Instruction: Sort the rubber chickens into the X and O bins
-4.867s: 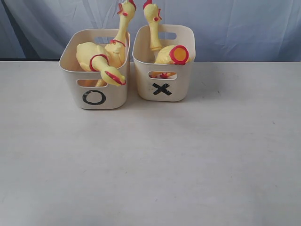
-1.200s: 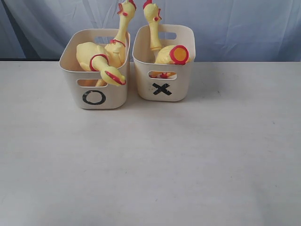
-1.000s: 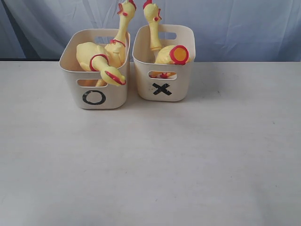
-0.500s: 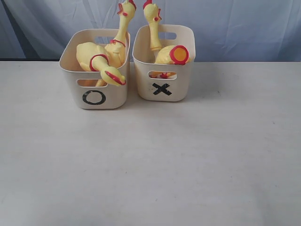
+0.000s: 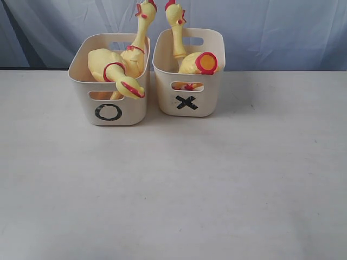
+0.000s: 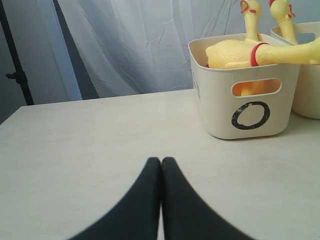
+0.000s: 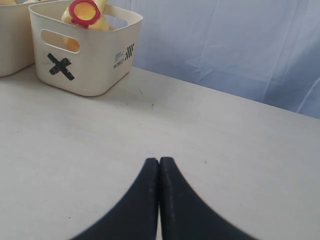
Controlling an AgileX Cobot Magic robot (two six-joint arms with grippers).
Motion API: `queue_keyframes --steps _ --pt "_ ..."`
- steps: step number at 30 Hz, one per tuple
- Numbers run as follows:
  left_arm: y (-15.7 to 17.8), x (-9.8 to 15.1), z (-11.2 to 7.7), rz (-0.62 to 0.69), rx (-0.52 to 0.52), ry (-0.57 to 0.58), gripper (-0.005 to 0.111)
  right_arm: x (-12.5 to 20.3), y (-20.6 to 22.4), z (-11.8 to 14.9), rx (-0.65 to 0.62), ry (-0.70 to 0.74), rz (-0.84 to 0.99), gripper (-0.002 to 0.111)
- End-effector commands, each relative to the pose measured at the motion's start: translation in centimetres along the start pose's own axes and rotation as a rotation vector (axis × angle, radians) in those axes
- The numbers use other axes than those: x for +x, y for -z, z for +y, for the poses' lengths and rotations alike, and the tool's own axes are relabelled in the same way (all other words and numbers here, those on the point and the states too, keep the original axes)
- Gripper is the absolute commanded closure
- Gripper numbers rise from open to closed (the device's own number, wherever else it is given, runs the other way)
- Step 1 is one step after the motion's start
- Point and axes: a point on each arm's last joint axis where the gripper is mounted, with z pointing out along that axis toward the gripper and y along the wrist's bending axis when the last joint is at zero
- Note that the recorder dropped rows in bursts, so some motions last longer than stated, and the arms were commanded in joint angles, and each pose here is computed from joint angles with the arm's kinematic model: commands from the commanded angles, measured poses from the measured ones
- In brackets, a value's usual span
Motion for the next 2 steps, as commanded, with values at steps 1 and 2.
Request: queue_keyframes --steps 1,2 --pt "-0.01 0.14 0.00 0.000 -0.001 -0.002 0.107 0.15 -0.04 0.05 -0.002 -0.002 -0.004 0.109" --pt "-0.01 0.14 0.00 0.000 -0.001 -0.002 0.107 0.15 -0.04 0.05 -0.002 -0.002 -0.004 0.109"
